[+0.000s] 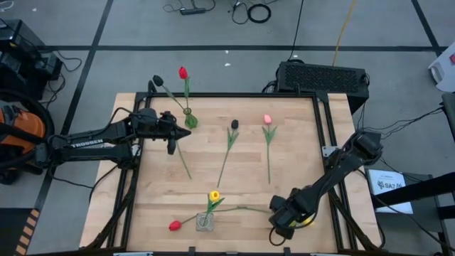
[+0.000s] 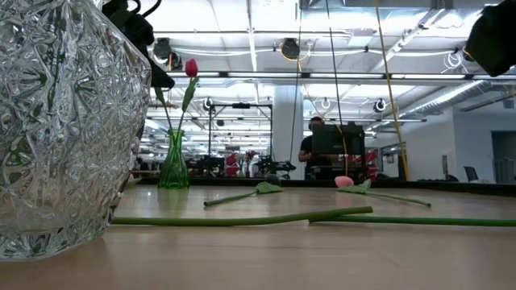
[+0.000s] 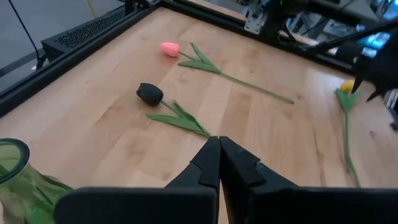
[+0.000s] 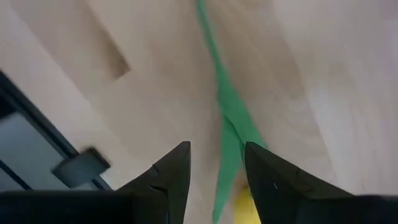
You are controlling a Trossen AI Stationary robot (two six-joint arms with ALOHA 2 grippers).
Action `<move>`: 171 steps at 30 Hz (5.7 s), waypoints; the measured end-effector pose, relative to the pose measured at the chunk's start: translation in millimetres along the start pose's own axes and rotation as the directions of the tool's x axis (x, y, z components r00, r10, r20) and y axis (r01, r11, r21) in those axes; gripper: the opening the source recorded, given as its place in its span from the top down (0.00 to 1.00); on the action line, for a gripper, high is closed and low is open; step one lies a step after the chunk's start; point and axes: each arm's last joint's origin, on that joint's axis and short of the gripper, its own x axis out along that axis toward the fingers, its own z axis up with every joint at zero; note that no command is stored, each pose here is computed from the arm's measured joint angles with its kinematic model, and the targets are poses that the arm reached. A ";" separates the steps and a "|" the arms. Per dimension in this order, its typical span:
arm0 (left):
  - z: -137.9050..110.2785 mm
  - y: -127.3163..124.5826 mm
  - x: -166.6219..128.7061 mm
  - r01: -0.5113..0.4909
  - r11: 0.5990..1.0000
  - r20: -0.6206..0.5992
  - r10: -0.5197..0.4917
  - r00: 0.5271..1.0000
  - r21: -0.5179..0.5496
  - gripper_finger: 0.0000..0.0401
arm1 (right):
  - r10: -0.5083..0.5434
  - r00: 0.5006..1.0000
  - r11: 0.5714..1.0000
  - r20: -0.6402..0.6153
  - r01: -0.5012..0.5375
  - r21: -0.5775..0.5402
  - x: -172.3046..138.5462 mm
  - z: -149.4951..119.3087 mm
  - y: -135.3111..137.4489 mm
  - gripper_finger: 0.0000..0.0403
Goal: Sort flowers into vase by color
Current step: Put the yellow flower into the transparent vase
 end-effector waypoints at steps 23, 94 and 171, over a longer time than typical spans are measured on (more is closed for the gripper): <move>24.7 -5.0 -3.3 0.047 0.999 0.251 -0.046 0.967 0.004 0.98 | -0.313 0.950 0.893 0.025 0.303 -0.333 -24.1 -18.9 -37.3 0.99; 173.3 -144.7 207.9 -0.350 -0.399 0.283 -0.219 0.934 0.847 0.53 | 0.643 -0.045 0.255 0.764 -0.929 -0.269 -161.0 4.4 -166.5 0.99; 169.8 -136.9 205.7 -0.286 -0.202 0.323 0.182 0.929 0.937 0.99 | 0.612 -0.072 0.365 0.787 -0.858 -0.362 -179.8 12.8 -229.3 0.71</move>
